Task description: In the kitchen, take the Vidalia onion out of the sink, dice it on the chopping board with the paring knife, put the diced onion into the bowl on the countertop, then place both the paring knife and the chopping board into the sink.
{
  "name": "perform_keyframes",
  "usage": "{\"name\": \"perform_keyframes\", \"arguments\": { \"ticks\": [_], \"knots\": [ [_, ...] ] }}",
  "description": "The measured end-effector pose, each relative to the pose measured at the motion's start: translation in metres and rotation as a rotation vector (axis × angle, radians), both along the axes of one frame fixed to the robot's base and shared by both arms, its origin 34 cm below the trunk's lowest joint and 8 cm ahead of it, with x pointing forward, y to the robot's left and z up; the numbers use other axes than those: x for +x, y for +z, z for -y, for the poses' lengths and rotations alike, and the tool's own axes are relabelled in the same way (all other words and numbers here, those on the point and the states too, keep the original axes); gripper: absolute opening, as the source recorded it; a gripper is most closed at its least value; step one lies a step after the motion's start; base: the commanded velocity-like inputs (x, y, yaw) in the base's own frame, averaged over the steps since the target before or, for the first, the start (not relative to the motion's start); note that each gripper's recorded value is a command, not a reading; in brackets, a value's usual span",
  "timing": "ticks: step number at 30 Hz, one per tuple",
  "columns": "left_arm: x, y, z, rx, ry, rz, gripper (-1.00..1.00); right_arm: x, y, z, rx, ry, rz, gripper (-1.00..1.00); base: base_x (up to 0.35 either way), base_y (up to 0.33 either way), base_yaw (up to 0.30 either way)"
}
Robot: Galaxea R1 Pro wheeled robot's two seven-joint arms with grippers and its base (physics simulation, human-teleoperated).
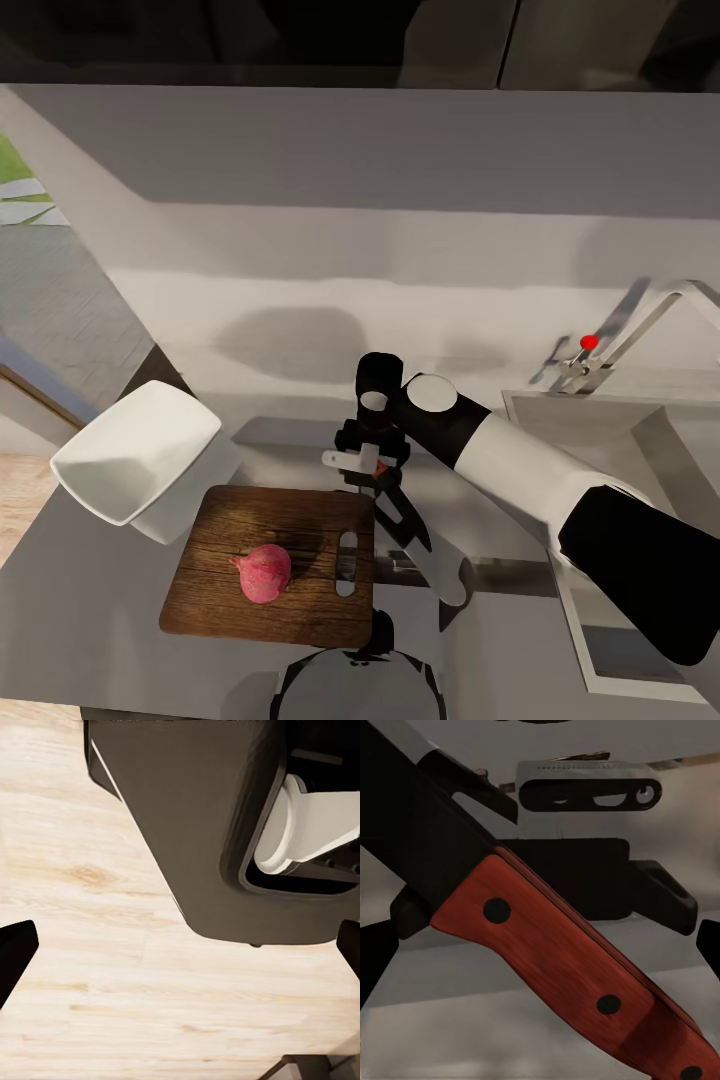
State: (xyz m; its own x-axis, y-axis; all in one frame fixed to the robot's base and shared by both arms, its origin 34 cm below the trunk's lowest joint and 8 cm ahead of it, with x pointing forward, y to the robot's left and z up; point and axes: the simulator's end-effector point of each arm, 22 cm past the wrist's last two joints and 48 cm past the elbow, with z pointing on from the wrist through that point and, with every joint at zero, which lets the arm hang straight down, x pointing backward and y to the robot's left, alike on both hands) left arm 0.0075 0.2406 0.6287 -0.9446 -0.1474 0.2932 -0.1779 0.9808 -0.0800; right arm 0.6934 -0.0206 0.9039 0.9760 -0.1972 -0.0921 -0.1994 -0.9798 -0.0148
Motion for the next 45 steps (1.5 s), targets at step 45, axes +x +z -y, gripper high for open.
{"name": "perform_keyframes", "arguments": {
  "ticks": [45],
  "knots": [
    [0.0007, -0.0004, -0.0094, 0.011, -0.006, 0.002, 1.0, 0.0002, -0.0002, 0.0006, 0.0, -0.001, 0.0, 1.0, 0.0, 0.0, 0.0]
  ]
}}
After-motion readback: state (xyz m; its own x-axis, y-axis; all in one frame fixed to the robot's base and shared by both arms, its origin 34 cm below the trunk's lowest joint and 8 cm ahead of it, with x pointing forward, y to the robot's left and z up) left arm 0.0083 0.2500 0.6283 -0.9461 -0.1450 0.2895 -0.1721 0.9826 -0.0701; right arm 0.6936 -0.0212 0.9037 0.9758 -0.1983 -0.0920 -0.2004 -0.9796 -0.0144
